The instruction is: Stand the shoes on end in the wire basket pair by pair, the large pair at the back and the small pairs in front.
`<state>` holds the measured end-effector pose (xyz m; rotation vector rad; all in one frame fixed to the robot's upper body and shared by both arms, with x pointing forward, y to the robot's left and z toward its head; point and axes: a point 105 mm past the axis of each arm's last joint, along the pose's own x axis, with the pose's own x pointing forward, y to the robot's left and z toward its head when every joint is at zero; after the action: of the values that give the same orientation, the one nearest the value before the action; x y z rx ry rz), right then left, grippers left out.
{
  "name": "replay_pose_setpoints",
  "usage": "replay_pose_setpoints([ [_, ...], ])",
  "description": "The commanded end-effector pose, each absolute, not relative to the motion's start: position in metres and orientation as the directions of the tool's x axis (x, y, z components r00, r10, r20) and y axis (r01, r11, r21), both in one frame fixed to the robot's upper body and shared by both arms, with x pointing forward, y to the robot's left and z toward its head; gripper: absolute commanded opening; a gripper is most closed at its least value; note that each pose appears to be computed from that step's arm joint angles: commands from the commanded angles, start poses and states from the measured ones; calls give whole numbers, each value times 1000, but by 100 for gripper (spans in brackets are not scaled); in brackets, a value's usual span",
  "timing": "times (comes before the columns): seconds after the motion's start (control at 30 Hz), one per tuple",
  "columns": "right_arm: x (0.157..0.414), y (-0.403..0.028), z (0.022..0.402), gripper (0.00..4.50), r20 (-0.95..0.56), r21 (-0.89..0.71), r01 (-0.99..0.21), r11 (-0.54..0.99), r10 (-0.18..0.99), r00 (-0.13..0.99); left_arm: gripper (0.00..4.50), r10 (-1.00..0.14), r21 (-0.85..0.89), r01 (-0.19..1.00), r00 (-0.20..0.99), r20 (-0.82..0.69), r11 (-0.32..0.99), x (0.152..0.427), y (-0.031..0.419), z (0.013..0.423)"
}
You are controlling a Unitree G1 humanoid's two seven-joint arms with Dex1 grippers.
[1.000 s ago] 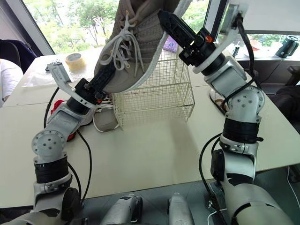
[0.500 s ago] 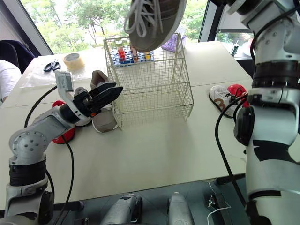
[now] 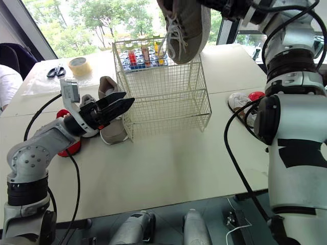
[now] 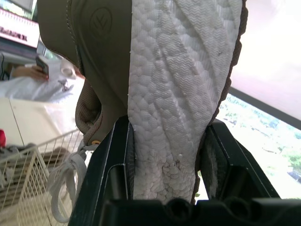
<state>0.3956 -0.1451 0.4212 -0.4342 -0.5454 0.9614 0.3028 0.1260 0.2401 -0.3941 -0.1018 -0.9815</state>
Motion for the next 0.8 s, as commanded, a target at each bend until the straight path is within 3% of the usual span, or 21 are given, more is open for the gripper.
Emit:
replay_pose_setpoints([
  [0.03,386,-136,437,146,249,-636,-611,472,875,416,439,-784,-221,837,546,295,500,298,126,253],
  [0.3,396,-127,415,146,190,-598,-669,443,888,418,439,-784,-200,837,547,292,509,298,126,258],
  [0.5,402,-130,408,445,189,-571,-673,471,873,450,450,-782,-190,835,550,293,516,300,126,260],
  [0.8,406,-144,416,445,337,-453,-675,582,813,475,450,-786,-184,837,546,289,515,301,121,258],
])
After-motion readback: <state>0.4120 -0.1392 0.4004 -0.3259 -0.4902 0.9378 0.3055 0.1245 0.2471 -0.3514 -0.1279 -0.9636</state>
